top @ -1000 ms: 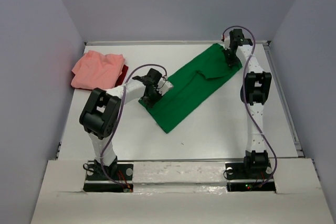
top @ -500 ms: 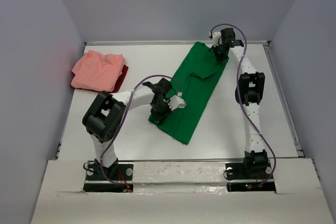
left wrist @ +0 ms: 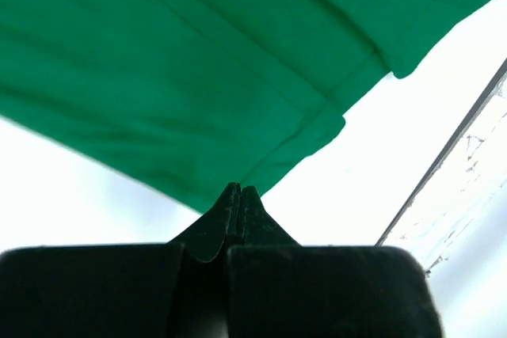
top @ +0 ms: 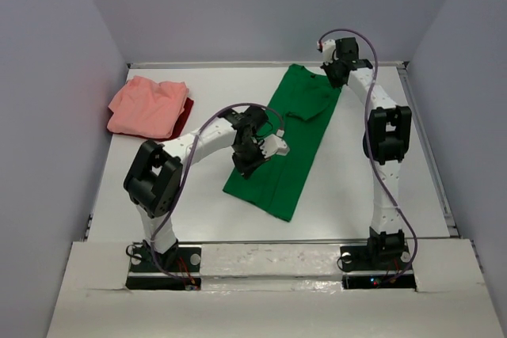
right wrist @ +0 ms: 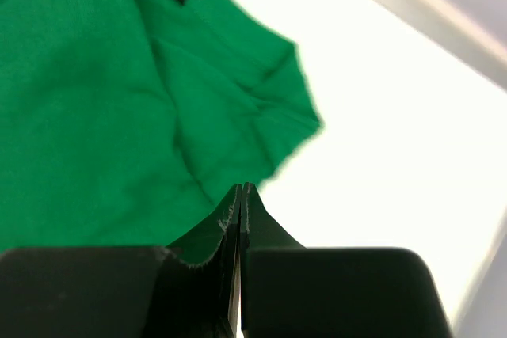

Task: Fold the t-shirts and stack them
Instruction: Fold the tshirt

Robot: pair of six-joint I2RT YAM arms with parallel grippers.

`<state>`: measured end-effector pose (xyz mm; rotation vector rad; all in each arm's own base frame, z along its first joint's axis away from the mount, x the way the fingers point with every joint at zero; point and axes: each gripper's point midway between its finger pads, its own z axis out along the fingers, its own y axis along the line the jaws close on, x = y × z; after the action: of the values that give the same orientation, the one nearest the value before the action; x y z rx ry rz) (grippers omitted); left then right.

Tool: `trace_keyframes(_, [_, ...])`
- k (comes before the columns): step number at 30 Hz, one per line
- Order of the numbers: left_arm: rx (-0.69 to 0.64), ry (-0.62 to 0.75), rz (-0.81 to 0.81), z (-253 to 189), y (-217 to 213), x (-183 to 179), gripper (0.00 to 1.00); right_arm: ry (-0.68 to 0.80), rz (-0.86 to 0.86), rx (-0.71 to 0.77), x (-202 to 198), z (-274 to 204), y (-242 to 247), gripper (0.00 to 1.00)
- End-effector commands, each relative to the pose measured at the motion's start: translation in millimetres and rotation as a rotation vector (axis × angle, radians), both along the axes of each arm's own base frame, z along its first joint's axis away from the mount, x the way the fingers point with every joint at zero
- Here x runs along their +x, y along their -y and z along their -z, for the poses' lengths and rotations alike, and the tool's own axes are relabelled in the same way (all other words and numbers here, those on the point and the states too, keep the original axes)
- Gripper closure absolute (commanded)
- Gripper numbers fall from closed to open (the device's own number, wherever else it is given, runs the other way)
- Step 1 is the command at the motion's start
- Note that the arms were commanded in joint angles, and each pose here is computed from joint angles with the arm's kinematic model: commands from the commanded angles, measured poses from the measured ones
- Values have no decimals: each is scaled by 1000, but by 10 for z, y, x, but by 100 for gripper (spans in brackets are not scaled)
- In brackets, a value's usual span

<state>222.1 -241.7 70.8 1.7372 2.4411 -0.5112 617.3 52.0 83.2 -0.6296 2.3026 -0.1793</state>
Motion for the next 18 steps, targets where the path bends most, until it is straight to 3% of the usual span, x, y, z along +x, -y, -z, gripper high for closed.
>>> trace_keyframes(1, [-46, 145, -6, -590, 14, 162, 100, 313, 46, -8, 83, -1367, 91, 100])
trace_keyframes(2, [-60, 204, -21, -730, 37, 266, 100, 329, 35, -15, 23, -1490, 46, 100])
trace_keyframes(8, [-134, 390, -185, -1066, 0, 784, 100, 163, -24, -55, -421, -1088, -181, 100])
trace_keyframes(12, [-139, 398, -335, -931, -208, 1164, 100, 10, -33, -15, -701, -684, -318, 100])
trace_keyframes(18, [-134, 367, -512, -730, -582, 1561, 100, -151, -47, 19, -797, -267, -516, 100])
